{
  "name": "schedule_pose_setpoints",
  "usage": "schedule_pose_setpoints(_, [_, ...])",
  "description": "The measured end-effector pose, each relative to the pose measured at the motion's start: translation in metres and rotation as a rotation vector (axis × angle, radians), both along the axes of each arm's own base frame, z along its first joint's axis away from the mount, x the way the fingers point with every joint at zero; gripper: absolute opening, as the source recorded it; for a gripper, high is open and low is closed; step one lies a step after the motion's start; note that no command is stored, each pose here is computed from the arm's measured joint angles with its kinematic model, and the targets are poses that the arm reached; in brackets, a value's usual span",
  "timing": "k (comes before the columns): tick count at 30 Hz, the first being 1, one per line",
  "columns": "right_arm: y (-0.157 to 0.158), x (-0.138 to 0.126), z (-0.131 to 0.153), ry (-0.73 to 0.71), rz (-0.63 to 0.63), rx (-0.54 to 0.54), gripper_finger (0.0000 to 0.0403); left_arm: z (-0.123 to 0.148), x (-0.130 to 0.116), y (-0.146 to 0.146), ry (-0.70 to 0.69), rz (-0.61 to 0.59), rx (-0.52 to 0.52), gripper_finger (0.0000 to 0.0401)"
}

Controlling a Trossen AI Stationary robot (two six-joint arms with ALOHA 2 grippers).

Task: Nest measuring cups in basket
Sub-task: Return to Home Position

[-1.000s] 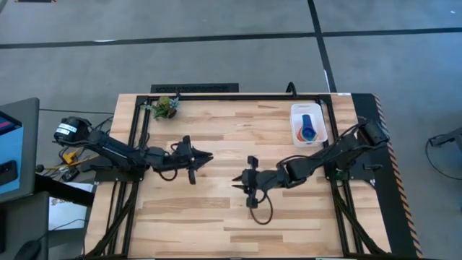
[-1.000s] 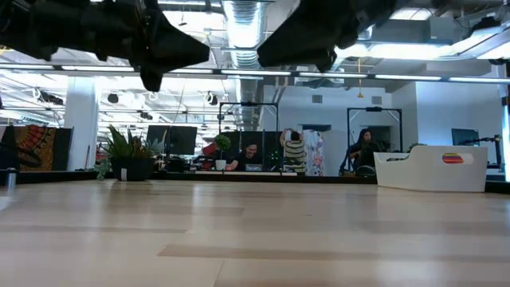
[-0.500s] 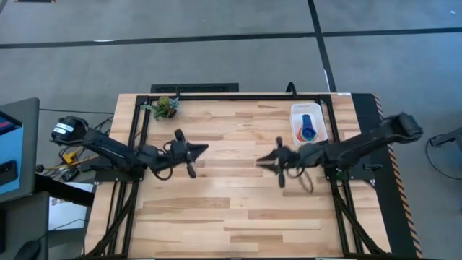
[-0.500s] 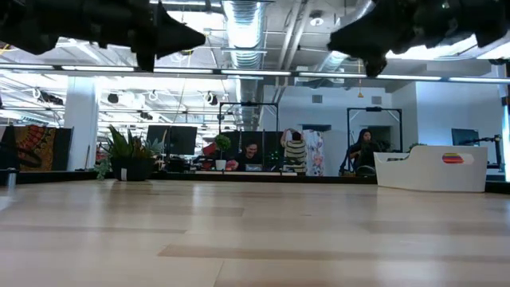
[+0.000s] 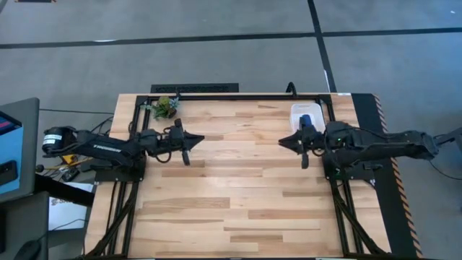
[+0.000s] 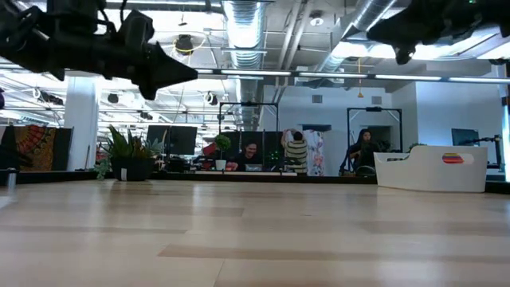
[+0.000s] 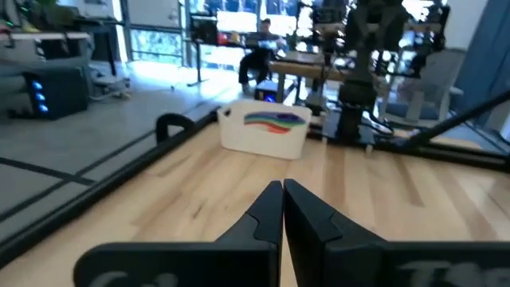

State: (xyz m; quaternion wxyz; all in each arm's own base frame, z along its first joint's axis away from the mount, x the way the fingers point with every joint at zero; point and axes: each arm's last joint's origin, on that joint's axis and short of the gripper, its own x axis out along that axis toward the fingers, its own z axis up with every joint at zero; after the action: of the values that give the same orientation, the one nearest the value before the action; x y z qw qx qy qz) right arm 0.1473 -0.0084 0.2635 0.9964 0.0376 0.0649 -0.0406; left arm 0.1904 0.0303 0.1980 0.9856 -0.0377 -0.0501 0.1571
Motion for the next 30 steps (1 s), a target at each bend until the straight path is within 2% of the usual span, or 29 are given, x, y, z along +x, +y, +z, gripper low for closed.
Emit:
schedule_pose_setpoints(5, [-0.002,-0.013,0.007,-0.048,-0.008,-0.031,0.001,0.005,-0.019,0.004,-0.061,0.037,0.01,0.0])
schedule_pose_setpoints(9, [-0.004,-0.023,0.006,-0.11,-0.001,-0.019,0.0019,0.013,-0.033,0.007,-0.054,0.051,0.025,0.0])
schedule_pose_setpoints(14, [-0.004,-0.026,-0.026,-0.237,0.0,0.033,0.0006,0.013,-0.047,0.006,0.006,0.057,0.019,0.0])
schedule_pose_setpoints(19, [-0.004,-0.03,-0.047,-0.231,-0.011,0.04,0.0007,0.013,-0.054,0.005,0.032,0.062,0.022,0.0])
schedule_pose_setpoints(25, [-0.006,-0.039,-0.05,-0.207,-0.01,0.042,0.0008,0.01,-0.065,0.002,0.082,0.066,0.022,0.0])
schedule_pose_setpoints(30, [-0.008,-0.05,-0.054,-0.187,-0.029,0.017,0.0005,0.012,-0.073,0.001,0.069,0.069,0.016,0.0])
